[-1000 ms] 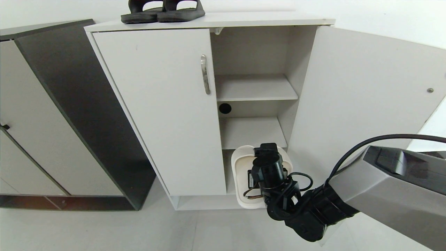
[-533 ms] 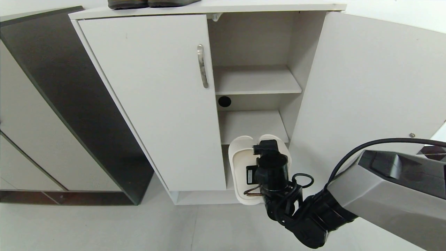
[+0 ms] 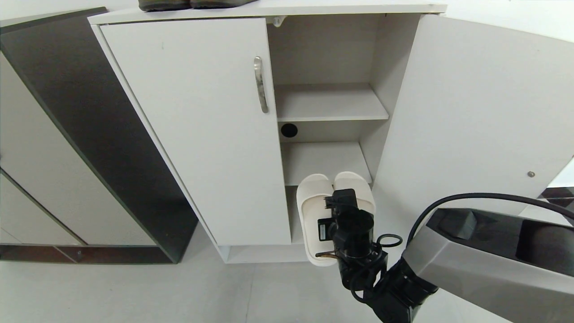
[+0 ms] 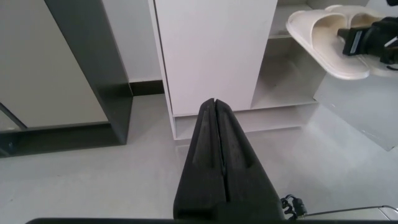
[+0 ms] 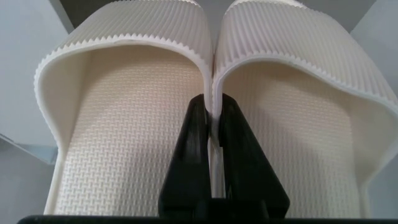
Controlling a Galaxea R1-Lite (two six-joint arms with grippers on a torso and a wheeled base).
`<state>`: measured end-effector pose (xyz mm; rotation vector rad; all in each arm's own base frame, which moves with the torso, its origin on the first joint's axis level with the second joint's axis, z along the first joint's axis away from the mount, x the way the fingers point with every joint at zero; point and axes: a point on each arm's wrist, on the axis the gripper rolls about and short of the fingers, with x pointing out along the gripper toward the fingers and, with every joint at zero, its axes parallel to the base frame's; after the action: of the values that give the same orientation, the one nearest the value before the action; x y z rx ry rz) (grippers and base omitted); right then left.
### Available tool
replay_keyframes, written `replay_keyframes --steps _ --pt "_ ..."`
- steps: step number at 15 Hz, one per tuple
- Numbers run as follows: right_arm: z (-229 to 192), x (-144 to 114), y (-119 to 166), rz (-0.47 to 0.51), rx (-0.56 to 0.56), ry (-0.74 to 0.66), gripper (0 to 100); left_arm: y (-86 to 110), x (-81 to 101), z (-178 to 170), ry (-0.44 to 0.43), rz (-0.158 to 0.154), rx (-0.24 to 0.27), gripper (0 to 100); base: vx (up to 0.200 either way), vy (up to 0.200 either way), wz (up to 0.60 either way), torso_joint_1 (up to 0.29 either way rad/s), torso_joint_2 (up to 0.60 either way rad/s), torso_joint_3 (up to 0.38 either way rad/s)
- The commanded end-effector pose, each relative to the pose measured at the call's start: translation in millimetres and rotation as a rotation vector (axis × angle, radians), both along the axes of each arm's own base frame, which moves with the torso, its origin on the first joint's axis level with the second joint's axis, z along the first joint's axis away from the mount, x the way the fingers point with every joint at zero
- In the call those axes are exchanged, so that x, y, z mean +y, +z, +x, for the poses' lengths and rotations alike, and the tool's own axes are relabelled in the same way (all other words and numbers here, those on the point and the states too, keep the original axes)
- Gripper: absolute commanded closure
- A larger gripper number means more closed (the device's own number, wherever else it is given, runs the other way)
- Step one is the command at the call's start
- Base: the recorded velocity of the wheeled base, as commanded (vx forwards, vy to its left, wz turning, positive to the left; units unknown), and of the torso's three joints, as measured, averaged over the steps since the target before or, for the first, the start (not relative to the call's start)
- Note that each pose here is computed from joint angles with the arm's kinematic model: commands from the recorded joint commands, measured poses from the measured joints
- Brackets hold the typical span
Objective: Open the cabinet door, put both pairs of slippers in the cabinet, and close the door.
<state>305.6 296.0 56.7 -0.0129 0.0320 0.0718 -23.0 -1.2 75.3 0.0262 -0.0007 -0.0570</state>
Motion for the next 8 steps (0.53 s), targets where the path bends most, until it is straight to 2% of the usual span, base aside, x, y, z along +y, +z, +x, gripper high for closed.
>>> replay_keyframes --steps 1,4,8 --pt "1.5 0.9 -14.0 -0.019 0.022 0.000 100 0.1 0.0 0.1 0.000 0.000 0.002 100 0.000 0.000 0.00 0.000 0.00 0.000" --pt "3.4 0.1 -13.7 -0.016 0.020 -0.005 100 0.1 0.0 0.1 0.000 0.000 0.002 100 0.000 0.000 0.00 0.000 0.00 0.000" --pt "4.5 -0.7 -13.4 -0.015 0.019 -0.008 100 0.1 0.0 0.1 0.000 0.000 0.002 100 0.200 0.000 0.00 -0.002 0.00 0.002"
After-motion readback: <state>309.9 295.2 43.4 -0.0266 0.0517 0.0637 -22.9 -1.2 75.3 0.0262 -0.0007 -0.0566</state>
